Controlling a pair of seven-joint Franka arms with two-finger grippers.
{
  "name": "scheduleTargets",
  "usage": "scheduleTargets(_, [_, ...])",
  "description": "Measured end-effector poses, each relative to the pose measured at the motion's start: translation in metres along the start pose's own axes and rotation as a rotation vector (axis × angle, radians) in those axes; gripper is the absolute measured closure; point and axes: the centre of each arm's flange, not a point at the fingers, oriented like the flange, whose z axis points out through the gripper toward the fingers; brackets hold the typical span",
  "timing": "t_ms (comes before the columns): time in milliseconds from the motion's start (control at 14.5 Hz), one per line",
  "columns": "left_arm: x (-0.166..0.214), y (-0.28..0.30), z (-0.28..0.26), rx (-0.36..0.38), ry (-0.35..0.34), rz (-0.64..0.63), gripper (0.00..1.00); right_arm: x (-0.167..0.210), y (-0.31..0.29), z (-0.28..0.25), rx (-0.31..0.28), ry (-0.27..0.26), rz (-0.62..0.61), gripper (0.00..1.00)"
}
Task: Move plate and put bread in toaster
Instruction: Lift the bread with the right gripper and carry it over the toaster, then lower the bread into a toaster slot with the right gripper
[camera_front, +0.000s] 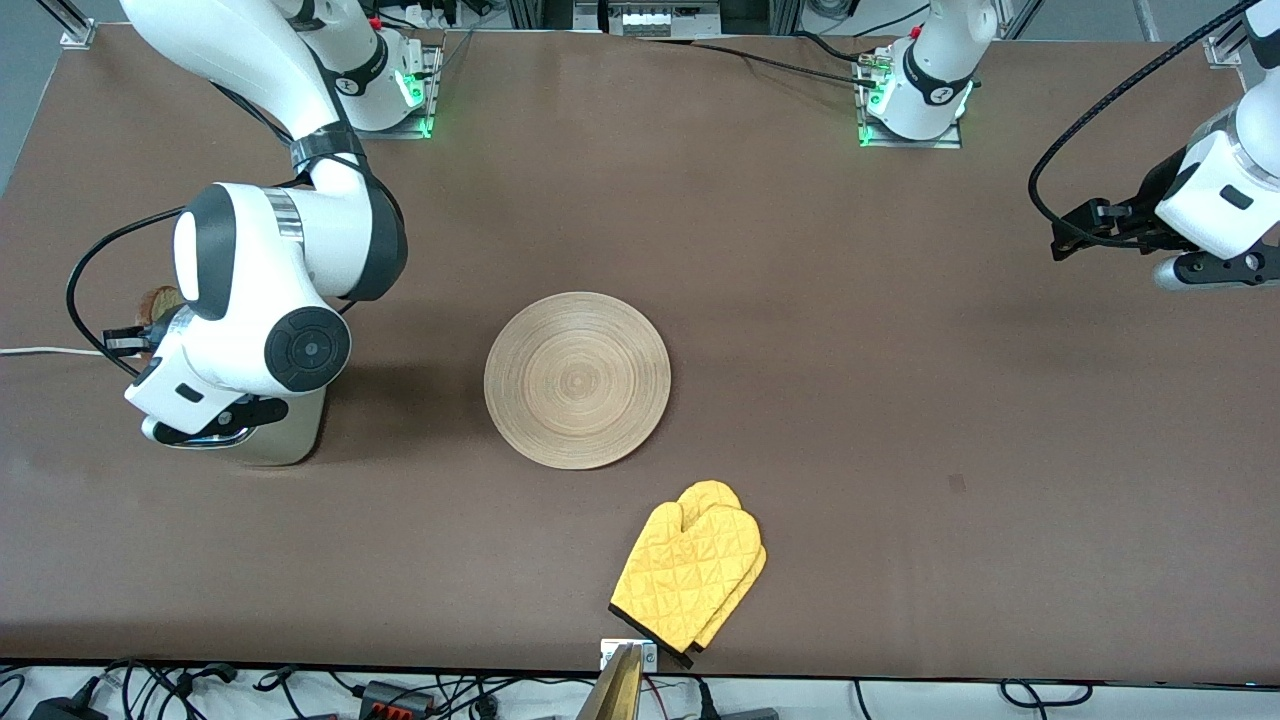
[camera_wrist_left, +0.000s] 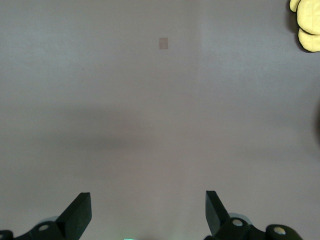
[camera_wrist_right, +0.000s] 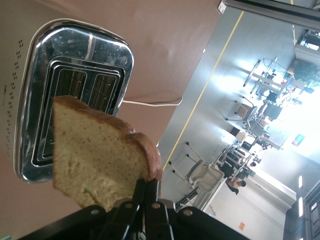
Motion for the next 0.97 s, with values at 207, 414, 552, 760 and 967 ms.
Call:
scheduleTargets(207, [0.000,0.000,0.000,0.000,-0.001,0.001,0.00,0.006,-0.013,0.009,-0.007,-0.007,0.029,0.97])
scheduleTargets(414, [0.000,0.001,0.000,0.000,-0.001,0.003,0.00,0.011,-0.022,0.015,-0.012,-0.002,0.024,0.97])
scheduleTargets(552, [0.000,0.002,0.000,0.001,-0.002,0.004,0.00,0.011,-0.022,0.015,-0.013,-0.001,0.025,0.97])
scheduleTargets(760, [-0.001,0.002,0.001,0.001,-0.005,0.005,0.00,0.012,-0.028,0.020,-0.018,-0.013,0.078,0.97])
scheduleTargets(967, [-0.001,0.003,0.001,0.002,-0.007,0.005,0.00,0.014,-0.041,0.031,-0.034,-0.037,0.117,0.97])
